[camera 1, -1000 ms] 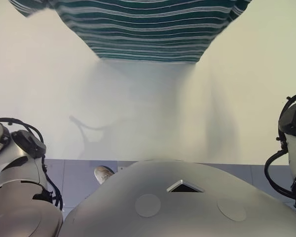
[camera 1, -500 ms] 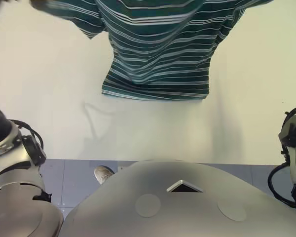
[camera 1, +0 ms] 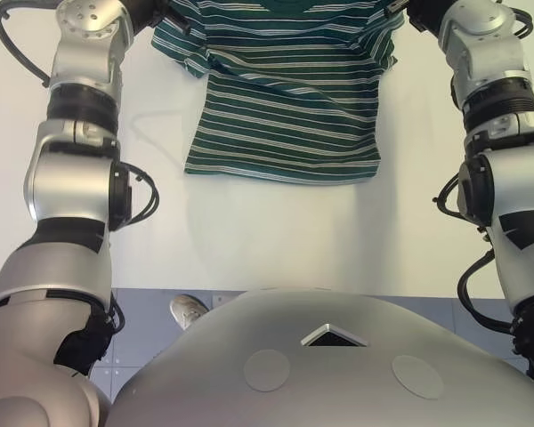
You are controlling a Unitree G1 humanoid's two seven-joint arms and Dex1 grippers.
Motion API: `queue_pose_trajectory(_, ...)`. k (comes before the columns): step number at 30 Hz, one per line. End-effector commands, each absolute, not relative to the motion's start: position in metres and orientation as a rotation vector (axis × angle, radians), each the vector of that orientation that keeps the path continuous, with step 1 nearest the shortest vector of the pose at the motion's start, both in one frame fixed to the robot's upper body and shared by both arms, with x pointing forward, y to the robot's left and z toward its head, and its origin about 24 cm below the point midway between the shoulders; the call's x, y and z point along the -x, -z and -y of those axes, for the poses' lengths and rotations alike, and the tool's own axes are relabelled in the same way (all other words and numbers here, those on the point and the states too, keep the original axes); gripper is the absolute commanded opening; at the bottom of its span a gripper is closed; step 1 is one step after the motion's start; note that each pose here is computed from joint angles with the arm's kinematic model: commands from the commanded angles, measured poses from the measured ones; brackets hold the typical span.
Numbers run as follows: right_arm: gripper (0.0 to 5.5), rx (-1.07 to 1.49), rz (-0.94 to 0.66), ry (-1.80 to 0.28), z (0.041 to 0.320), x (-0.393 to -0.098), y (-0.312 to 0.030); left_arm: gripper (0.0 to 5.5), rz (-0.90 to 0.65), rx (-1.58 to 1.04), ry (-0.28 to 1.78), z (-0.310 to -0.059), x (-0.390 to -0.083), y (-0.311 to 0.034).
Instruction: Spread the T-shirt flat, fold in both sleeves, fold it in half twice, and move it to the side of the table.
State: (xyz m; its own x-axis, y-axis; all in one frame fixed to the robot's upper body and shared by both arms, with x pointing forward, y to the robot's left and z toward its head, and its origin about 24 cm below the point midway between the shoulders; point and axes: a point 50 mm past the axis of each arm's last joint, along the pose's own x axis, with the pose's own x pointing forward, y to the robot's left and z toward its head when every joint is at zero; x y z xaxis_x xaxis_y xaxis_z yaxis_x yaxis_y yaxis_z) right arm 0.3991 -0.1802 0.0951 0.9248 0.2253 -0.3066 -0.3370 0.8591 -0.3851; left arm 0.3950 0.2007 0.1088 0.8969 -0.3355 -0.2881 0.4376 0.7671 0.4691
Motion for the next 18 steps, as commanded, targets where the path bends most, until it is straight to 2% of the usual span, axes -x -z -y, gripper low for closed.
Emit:
queue_pose_trajectory(1,1.44,0.471,-0.134,-0.242,0.174,-0.404,-0.107,1.29,-0.145,-0.721,0.286,-0.224,-0.391,-0.105)
queue_pose_trajectory(3,1.88,0.480,-0.066,-0.301,0.174,-0.400,-0.108,1.69,-0.061,-0.741,0.265,-0.237,-0.384,-0.107)
queue_pose_trajectory(6,2.46,0.445,-0.003,-0.469,0.169,-0.389,-0.107,2.23,0.025,-0.716,0.418,-0.233,-0.370,-0.102)
queue_pose_trajectory(9,2.51,0.414,0.052,-0.955,0.157,-0.333,-0.105,2.74,0.057,-0.797,0.806,-0.228,-0.320,-0.077)
queue_pose_trajectory(10,2.51,0.420,0.027,-1.094,0.155,-0.311,-0.104,2.85,0.047,-0.828,0.911,-0.227,-0.303,-0.073)
queue_pose_trajectory(12,2.51,0.425,-0.017,-1.195,0.156,-0.290,-0.103,3.19,0.030,-0.847,0.989,-0.225,-0.288,-0.071)
queue_pose_trajectory(13,2.51,0.479,-0.087,-1.251,0.158,-0.277,-0.093,3.39,-0.001,-0.873,1.040,-0.224,-0.279,-0.065)
queue_pose_trajectory(18,2.51,0.759,-0.303,-1.376,0.157,-0.243,-0.050,4.21,-0.090,-1.018,1.160,-0.216,-0.257,-0.046)
